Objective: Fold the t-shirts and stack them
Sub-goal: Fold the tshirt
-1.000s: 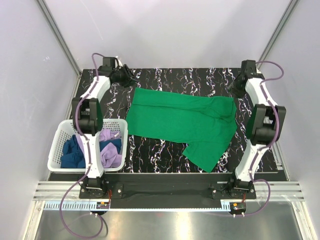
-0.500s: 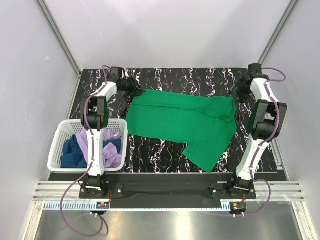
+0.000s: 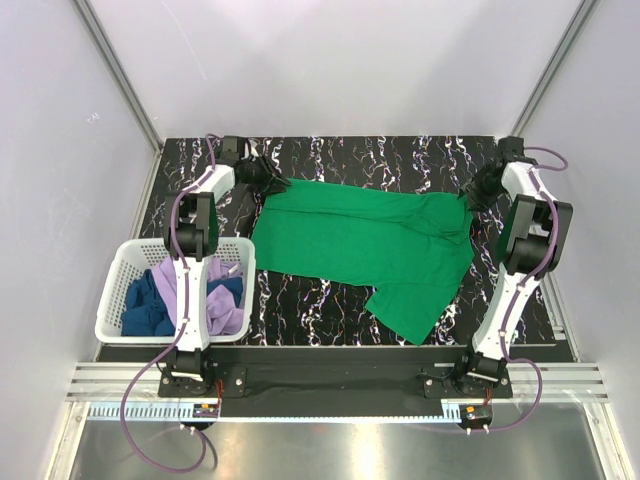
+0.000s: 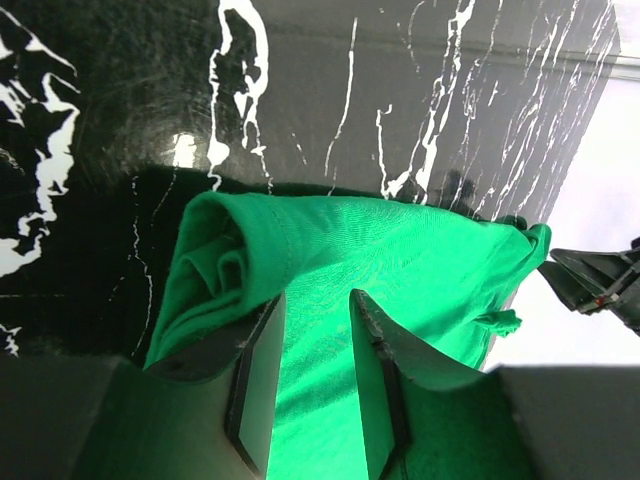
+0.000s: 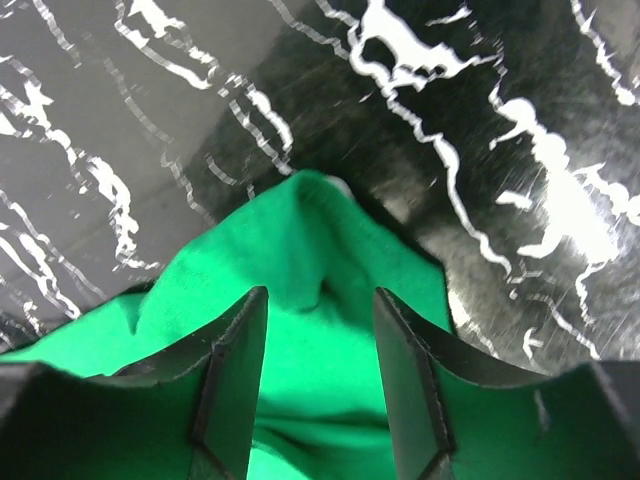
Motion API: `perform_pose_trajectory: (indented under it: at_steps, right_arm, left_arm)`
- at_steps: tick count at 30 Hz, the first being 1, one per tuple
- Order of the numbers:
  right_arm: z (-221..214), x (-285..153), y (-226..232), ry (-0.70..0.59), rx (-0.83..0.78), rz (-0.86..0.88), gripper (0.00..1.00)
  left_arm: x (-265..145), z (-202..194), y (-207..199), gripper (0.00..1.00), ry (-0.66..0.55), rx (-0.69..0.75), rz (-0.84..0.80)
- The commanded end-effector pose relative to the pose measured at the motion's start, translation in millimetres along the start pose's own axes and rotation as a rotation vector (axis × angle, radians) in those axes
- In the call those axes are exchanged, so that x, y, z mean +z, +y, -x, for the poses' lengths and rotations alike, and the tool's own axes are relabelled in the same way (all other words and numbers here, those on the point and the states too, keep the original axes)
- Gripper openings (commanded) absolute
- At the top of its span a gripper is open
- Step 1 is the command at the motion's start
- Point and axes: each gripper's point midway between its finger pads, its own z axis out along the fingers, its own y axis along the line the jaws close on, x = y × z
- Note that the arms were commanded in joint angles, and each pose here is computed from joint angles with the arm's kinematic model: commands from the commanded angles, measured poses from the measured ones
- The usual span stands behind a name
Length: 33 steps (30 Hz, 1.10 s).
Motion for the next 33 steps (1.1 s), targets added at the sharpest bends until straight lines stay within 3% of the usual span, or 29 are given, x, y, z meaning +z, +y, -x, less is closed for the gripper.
perform_pose_trajectory:
  at_steps: [1,10,16,22,29,33]
  right_arm:
    - [12.2,1.6,5.9,-0.025,-0.011,0.048,0.53]
    - [7.4,3.8,9.2,0.004,0.032,0.06,0.35]
    - [6.4,-10.7,4.1,-0.012,0.07,0.037,0.01]
    - [5.7,-20.3,-12.6,-0.057,0.078,-0.029,0.0]
    - [-14.8,2.5,-34.0,-0.026,0.119,-0.087,0.0]
    - [-8.3,6.8,-34.6,-0.019,0.056,-0.095,0.04]
  left_arm:
    - [-0.1,5.4,-4.8,0.36,-0.005,-0.001,-0.024]
    - [1.2,0.6,2.5,0.34,0.008,-0.002,-0.005]
    - [2.0,0.3,4.8,0.33,0.012,0.001,0.004]
    - [2.7,-3.0,15.7,0.3,0.024,-0.014,0.033]
    - [0.7,-0.1,16.2,0.3,0.024,-0.005,0.037]
    - [-1.9,-0.6,15.1,0.31,0.029,-0.002,0.038]
